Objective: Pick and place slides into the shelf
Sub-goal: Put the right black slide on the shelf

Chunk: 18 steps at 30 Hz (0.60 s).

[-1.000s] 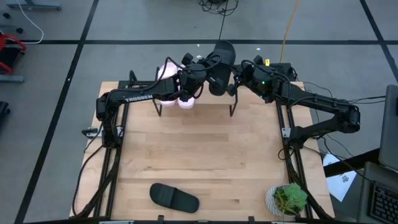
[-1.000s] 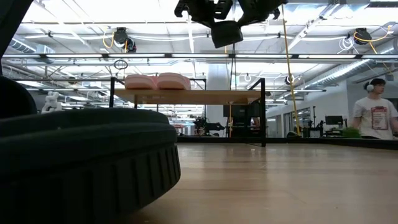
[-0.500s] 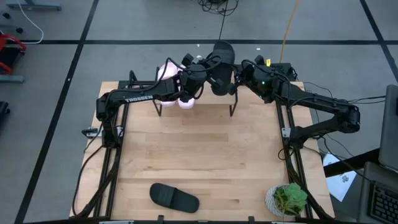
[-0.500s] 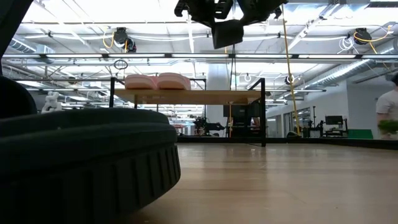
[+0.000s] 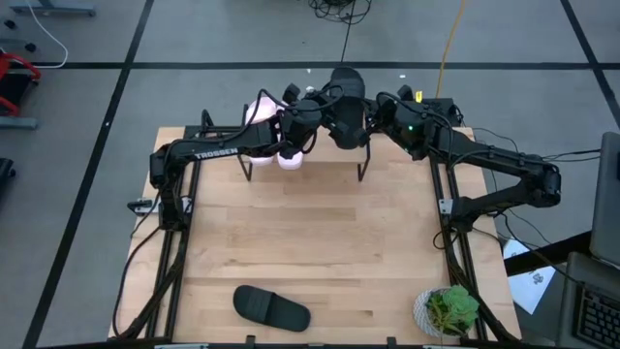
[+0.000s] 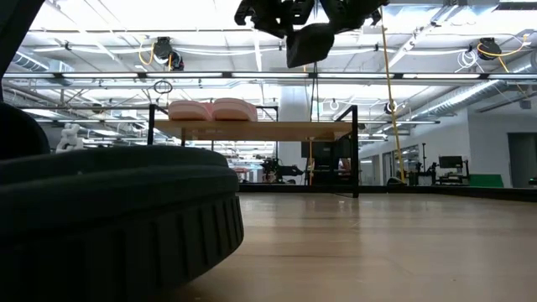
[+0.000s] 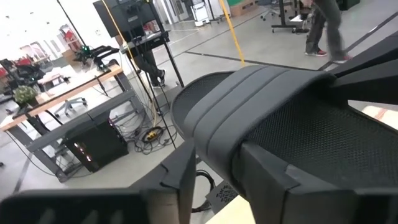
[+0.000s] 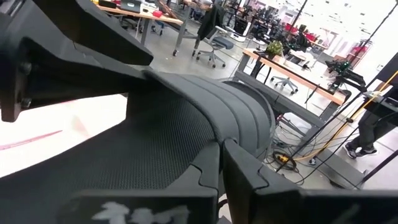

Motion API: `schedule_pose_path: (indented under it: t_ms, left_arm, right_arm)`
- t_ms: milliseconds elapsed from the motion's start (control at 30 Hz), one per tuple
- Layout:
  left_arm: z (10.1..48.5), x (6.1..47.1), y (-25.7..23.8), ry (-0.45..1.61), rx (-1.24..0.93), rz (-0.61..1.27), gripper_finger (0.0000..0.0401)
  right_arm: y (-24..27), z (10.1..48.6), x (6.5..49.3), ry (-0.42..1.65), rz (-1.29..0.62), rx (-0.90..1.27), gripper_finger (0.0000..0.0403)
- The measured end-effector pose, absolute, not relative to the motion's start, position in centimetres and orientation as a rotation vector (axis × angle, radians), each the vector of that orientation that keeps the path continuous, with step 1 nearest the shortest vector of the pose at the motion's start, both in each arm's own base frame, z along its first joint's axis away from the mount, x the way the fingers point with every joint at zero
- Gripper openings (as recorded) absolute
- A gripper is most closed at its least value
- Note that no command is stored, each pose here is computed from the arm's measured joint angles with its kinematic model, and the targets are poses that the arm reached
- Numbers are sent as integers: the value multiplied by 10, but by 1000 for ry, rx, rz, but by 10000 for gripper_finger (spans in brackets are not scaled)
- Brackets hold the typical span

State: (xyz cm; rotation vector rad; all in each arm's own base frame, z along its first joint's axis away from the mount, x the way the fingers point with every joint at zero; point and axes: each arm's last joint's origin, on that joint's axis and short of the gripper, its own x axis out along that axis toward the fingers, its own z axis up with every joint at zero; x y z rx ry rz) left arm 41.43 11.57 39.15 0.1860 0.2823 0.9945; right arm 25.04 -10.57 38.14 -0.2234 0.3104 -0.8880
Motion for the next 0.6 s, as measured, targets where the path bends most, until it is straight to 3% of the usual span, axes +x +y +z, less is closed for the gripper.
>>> schedule_pose_path:
  t_ms: [600]
  left_arm:
    - [390,413,115,266,129,1029,231]
  right_arm:
    - [-106,382,251,293,-887,-212,0]
